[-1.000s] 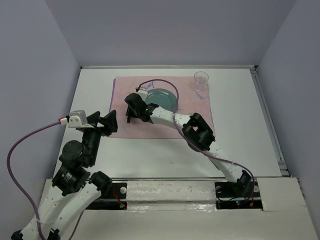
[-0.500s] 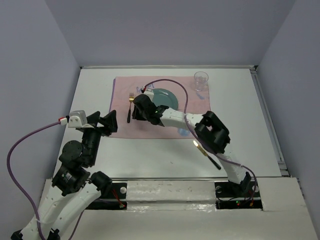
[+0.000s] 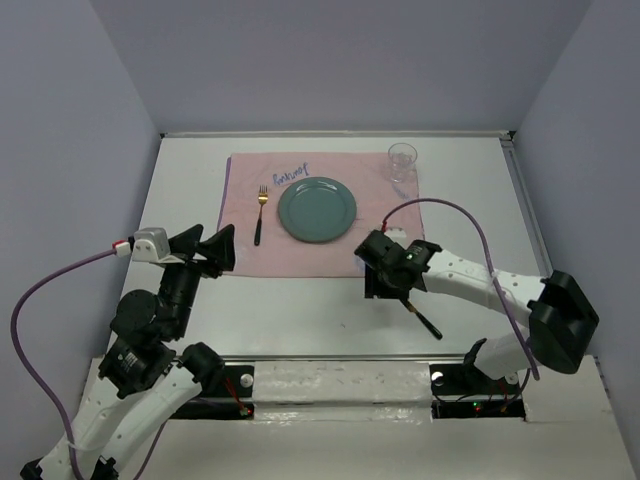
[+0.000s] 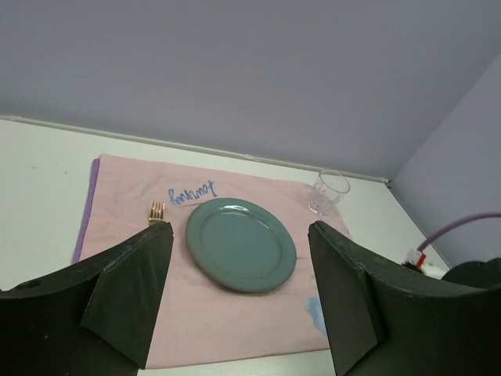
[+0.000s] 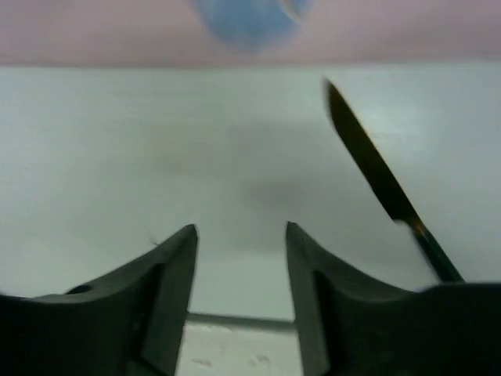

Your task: Set the dinner table for one person

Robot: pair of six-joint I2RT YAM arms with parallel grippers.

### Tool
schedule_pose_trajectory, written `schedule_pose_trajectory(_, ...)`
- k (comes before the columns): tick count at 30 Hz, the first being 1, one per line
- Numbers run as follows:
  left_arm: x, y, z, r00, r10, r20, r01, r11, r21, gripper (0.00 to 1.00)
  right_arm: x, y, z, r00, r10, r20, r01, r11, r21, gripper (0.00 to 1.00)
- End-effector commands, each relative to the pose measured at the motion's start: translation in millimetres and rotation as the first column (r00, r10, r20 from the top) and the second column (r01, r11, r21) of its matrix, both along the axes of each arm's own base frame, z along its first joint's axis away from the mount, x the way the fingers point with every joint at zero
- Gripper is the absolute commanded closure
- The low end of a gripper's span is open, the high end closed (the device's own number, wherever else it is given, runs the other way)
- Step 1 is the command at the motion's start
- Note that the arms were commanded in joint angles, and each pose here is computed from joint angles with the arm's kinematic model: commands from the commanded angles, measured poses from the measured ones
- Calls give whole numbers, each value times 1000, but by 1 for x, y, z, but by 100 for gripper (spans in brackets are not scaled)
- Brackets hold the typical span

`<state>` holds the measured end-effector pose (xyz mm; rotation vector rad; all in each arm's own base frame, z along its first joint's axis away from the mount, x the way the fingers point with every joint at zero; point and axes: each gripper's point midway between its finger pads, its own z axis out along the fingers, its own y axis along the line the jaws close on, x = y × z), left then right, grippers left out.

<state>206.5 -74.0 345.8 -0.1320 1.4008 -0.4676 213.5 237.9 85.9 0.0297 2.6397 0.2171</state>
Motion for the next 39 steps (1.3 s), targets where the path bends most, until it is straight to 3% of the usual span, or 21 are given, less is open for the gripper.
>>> schedule_pose_trajectory(1, -10, 4, 21, 997, -14, 77, 19, 998, -53, 19, -68, -85, -1, 957, -188, -220, 136, 963, -231, 36)
schedule_pose_trajectory(7, -18, 4, 27, 994, -40, 103, 47, 996, -73, 19, -74, -129, -7, 916, -320, -243, 213, 900, -382, 21)
schedule_pose_trajectory(13, -21, 5, 28, 993, -43, 109, 52, 996, -79, 19, -63, -143, -34, 891, -314, -329, 232, 936, -265, 17)
schedule_pose_trajectory(29, -19, 7, 26, 995, -24, 98, 31, 997, -66, 19, -54, -127, -73, 868, -107, -485, 1, 977, -215, 39)
schedule_pose_trajectory(34, -17, 8, 24, 995, -16, 95, 22, 998, -61, 19, -52, -118, -83, 860, -66, -506, -30, 983, -179, 69)
schedule_pose_trajectory(37, -16, 6, 23, 996, -18, 90, 23, 998, -55, 19, -58, -109, -83, 844, -37, -535, -36, 991, -126, 80)
schedule_pose_trajectory(39, -15, 5, 22, 996, -18, 88, 23, 998, -53, 19, -60, -105, -80, 849, -28, -527, -41, 992, -117, 80)
